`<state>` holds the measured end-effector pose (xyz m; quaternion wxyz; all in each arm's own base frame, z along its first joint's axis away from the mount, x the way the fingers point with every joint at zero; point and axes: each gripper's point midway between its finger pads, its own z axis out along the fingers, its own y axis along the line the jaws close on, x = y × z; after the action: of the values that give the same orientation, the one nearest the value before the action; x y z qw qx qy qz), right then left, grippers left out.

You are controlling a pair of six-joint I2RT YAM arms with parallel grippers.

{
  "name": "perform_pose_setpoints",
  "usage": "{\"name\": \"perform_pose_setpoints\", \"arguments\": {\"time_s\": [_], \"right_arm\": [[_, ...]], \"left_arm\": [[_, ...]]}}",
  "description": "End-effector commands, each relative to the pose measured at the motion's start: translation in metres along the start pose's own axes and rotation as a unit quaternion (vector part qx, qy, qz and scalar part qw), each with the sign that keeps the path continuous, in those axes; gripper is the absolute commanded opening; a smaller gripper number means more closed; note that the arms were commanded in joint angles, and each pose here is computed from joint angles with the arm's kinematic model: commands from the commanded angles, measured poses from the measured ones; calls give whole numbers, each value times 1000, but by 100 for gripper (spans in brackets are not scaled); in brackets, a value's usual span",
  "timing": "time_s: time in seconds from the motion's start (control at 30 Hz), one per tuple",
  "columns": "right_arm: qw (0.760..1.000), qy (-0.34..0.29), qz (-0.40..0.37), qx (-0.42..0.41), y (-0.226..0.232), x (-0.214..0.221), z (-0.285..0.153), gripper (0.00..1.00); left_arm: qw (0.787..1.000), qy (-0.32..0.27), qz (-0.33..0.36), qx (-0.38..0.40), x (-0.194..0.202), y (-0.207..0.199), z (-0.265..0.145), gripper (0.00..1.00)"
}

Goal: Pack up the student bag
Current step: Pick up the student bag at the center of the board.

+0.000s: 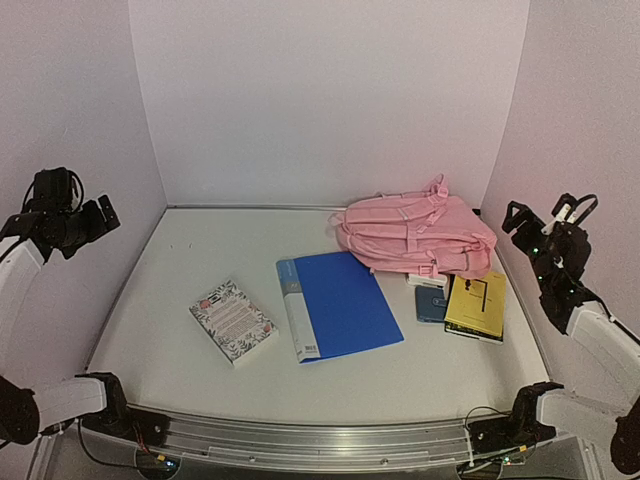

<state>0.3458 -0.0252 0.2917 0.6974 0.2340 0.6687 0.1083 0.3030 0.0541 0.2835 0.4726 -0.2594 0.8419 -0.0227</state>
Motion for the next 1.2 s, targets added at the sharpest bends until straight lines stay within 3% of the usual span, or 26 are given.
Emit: {"name": "perform_pose_setpoints", "arguments": {"time_s": [0.0,0.2,0.43,0.6,0.83,1.03,1.17], "right_arm": [[999,-14,-4,-35,19,-18,-2,98],[986,44,-27,-157,72,-10,6,98],[971,103,-151,-154,145,29,14,98],[941,151,-248,-173,193,76,11,98],[854,207,-470,-85,195,166,25,98],[776,244,-580,-47,166,216,35,98],[737,257,-625,-14,144,239,40,98]], "left_arm": [[1000,-9,12,16,-16,-11,1,100],[999,0,-6,39,-34,-29,9,100],[988,25,15,149,-32,-73,25,100],[984,76,30,158,-2,-72,45,100],[979,97,23,178,13,-76,51,100],[977,105,20,183,19,-76,52,100],[977,103,22,186,19,-77,50,100]]}}
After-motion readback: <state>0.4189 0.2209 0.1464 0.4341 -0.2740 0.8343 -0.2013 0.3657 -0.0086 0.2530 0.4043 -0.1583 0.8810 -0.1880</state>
